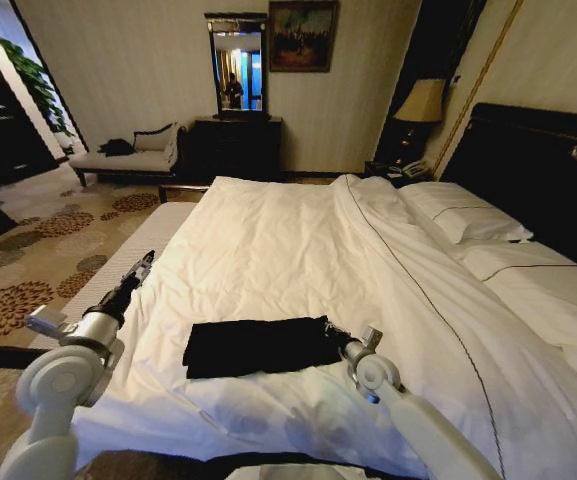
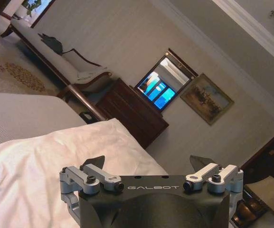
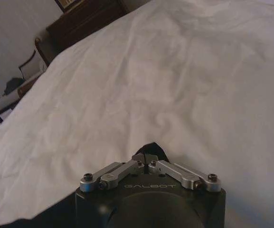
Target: Fold the clothes on the bed.
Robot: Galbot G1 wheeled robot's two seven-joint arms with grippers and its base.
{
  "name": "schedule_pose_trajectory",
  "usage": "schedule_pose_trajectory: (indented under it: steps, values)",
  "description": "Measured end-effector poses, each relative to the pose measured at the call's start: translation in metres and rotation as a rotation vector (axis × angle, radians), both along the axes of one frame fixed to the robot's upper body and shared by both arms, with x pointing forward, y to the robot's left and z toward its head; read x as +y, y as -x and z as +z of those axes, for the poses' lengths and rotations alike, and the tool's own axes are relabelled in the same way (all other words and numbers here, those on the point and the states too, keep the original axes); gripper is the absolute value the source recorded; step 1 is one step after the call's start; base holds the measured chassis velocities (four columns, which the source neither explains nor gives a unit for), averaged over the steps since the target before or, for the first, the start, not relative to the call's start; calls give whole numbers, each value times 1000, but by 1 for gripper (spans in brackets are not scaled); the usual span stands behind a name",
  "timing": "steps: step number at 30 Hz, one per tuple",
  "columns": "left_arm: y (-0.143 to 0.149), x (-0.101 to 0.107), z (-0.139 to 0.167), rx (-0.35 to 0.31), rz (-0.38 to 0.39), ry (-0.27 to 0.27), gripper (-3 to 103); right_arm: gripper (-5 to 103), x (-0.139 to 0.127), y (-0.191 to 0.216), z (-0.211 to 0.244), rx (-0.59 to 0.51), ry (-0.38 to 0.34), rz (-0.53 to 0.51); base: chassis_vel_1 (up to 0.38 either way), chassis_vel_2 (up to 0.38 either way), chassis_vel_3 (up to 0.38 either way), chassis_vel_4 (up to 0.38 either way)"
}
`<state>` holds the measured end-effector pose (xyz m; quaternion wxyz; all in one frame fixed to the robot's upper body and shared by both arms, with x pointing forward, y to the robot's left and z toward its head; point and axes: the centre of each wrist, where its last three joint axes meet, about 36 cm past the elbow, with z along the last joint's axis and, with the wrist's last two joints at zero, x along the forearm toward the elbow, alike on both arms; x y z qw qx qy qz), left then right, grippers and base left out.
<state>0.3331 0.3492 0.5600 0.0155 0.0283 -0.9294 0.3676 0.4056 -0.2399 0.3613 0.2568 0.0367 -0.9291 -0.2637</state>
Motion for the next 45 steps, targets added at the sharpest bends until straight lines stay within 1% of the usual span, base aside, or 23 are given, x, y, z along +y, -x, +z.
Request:
schedule_pose_trajectory:
  steps: [2, 11, 15, 16, 18, 19, 28, 33, 40, 43, 44, 45]
  values:
    - [-2, 0, -2, 6, 2, 0, 100, 0, 0, -2, 0, -10, -15, -9, 0, 0, 0, 0]
    - [-8, 2, -5, 11, 4, 1, 100, 0, -2, -4, -5, -9, -29, -37, 0, 0, 0, 0]
    - [-9, 3, -7, 16, 5, 1, 100, 0, -3, -7, -6, -4, -49, -56, 0, 0, 0, 0]
    - [-10, 3, -7, 17, 6, 1, 100, 0, -3, -8, -6, -2, -58, -61, 0, 0, 0, 0]
    - [-10, 3, -9, 22, 10, -3, 100, 0, 0, -11, -4, 4, -102, -92, 0, 0, 0, 0]
    - [-10, 4, -9, 24, 11, -4, 100, 0, 1, -12, -3, 4, -112, -100, 0, 0, 0, 0]
    - [-11, 5, -9, 21, 13, -6, 100, 0, 2, -11, -3, 4, -160, -152, 0, 0, 0, 0]
    - [-12, 4, -11, 25, 11, 0, 100, 0, -6, -14, 1, -5, -195, -214, 0, 0, 0, 0]
    - [-11, 2, -11, 25, 9, 0, 100, 0, -13, -14, 0, -6, -210, -256, 0, 0, 0, 0]
    - [-9, 1, -10, 23, 8, -3, 100, 0, -13, -11, -6, -8, -178, -255, 0, 0, 0, 0]
    - [-8, 1, -10, 23, 8, -3, 100, -3, -12, -10, -6, -8, -174, -255, 0, 0, 0, 0]
    - [-7, 1, -9, 23, 7, -4, 100, 1, -11, -10, -7, -9, -171, -255, 0, 0, 0, 0]
